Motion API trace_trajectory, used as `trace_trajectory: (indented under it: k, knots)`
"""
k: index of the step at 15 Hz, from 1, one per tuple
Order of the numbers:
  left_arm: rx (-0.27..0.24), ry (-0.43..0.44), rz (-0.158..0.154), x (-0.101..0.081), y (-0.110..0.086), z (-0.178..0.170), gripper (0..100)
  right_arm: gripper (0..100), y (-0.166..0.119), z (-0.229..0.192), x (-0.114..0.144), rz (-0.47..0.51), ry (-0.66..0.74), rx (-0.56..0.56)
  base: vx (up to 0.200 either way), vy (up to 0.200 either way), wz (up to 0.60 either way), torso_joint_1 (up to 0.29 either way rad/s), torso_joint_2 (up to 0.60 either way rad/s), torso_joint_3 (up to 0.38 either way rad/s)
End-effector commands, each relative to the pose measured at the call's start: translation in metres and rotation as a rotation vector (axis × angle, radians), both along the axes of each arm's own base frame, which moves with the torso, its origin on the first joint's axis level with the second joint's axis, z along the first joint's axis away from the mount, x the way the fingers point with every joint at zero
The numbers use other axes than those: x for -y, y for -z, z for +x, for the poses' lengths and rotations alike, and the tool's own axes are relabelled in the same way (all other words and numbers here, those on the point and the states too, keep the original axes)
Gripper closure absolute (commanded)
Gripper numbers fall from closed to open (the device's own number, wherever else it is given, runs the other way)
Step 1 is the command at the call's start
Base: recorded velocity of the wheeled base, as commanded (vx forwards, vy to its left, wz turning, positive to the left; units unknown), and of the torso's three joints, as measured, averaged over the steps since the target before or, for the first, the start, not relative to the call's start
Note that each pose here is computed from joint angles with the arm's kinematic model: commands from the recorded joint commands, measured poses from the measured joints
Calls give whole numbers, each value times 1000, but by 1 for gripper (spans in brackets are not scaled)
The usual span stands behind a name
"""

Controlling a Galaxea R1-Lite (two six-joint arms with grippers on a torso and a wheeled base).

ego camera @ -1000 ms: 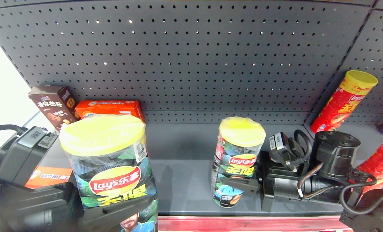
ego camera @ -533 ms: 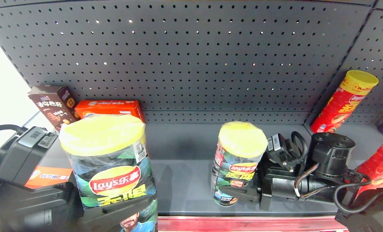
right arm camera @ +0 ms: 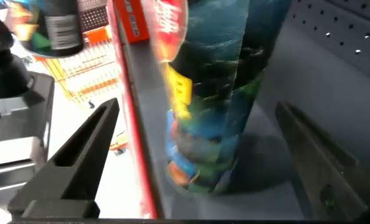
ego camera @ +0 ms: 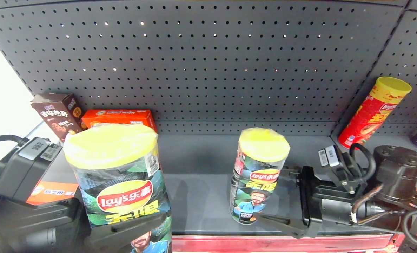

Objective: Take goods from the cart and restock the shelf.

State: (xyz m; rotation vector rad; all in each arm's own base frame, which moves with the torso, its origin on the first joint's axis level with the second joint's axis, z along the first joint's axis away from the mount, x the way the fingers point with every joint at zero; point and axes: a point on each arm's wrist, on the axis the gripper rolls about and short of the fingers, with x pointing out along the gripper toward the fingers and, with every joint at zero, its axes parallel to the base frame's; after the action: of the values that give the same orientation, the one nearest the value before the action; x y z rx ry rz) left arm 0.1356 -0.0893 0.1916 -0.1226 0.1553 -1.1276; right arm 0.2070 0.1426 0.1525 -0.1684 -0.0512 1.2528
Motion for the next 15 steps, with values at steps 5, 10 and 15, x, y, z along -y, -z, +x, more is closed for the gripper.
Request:
trace_trajectory:
  k: [5,10,15]
  knots:
    - [6,2,-4,0,-2,0,100,0,-33,-60,42,36,65,61,0,0,0,0,0,0]
    - [23,2,-13,-1,-5,-2,100,0,-30,-120,79,34,237,50,0,0,0,0,0,0]
    - [36,6,-19,0,-9,-2,100,0,-6,-173,116,80,436,8,0,0,0,0,0,0]
